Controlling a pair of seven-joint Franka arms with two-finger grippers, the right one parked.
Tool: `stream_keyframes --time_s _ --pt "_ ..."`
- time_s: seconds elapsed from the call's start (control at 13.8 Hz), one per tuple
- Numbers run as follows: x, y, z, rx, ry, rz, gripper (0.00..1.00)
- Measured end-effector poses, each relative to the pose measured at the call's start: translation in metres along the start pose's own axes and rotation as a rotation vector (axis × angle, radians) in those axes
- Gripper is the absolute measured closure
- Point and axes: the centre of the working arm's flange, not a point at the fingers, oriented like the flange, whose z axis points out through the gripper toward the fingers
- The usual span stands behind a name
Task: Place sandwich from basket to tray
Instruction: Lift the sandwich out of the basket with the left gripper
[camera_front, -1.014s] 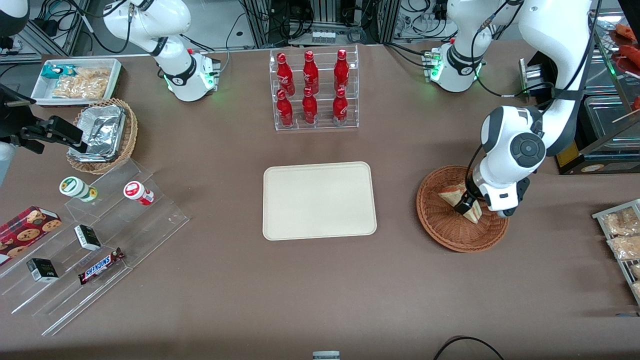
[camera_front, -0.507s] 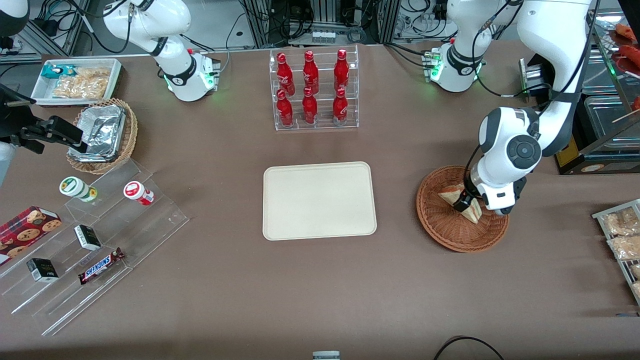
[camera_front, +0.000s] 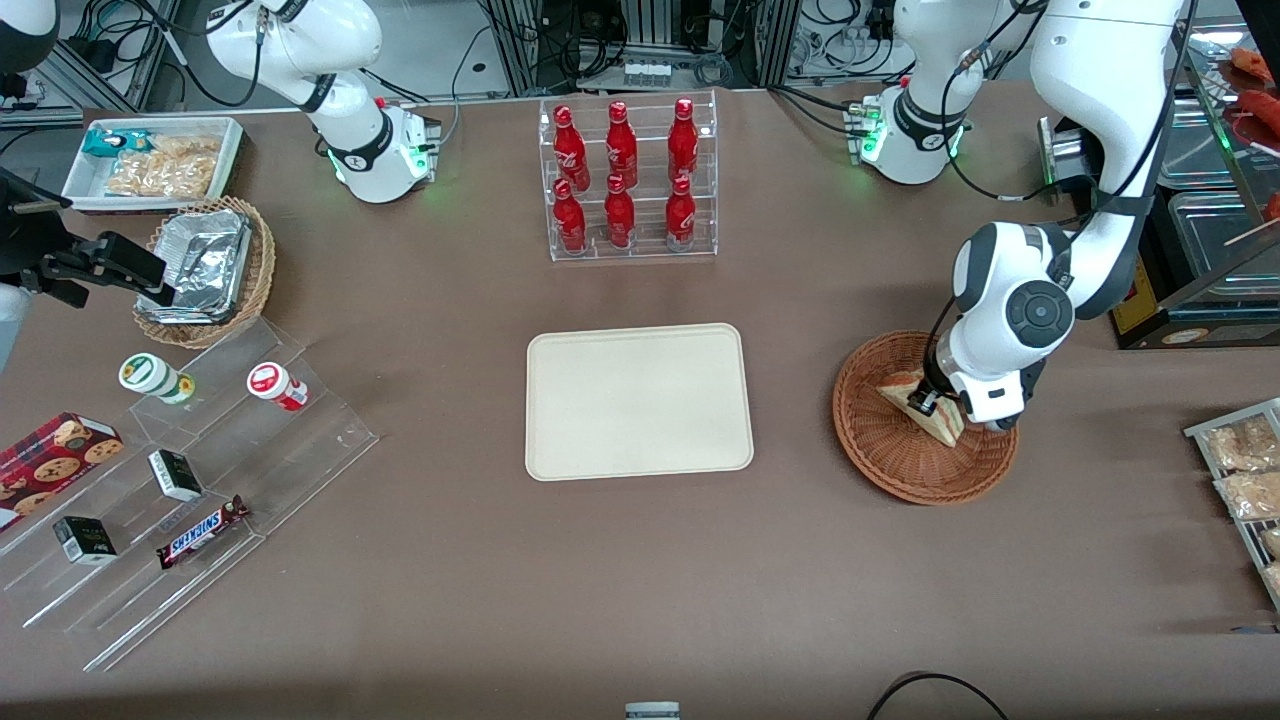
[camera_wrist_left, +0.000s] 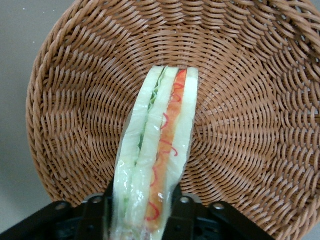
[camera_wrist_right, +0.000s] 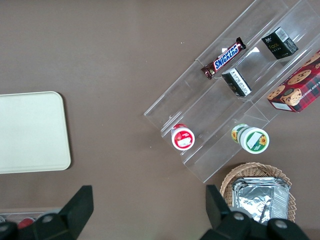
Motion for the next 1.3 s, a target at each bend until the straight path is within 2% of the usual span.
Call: stream_keyframes --time_s 0.29,0.43,0.65,1.01,1.3 --pt "0.004 0.015 -0.034 0.051 -0.018 0.009 0.83" --pt "-0.011 0.032 -0.05 0.05 -0.012 0.07 0.84" --pt "-0.049 0.051 -0.041 0.067 -0.014 0.269 0.85" --pt "-0.072 0.067 -0.058 0.142 -0.011 0.596 0.85" --pt "-0.115 0.099 -0.073 0.138 0.002 0.699 0.85"
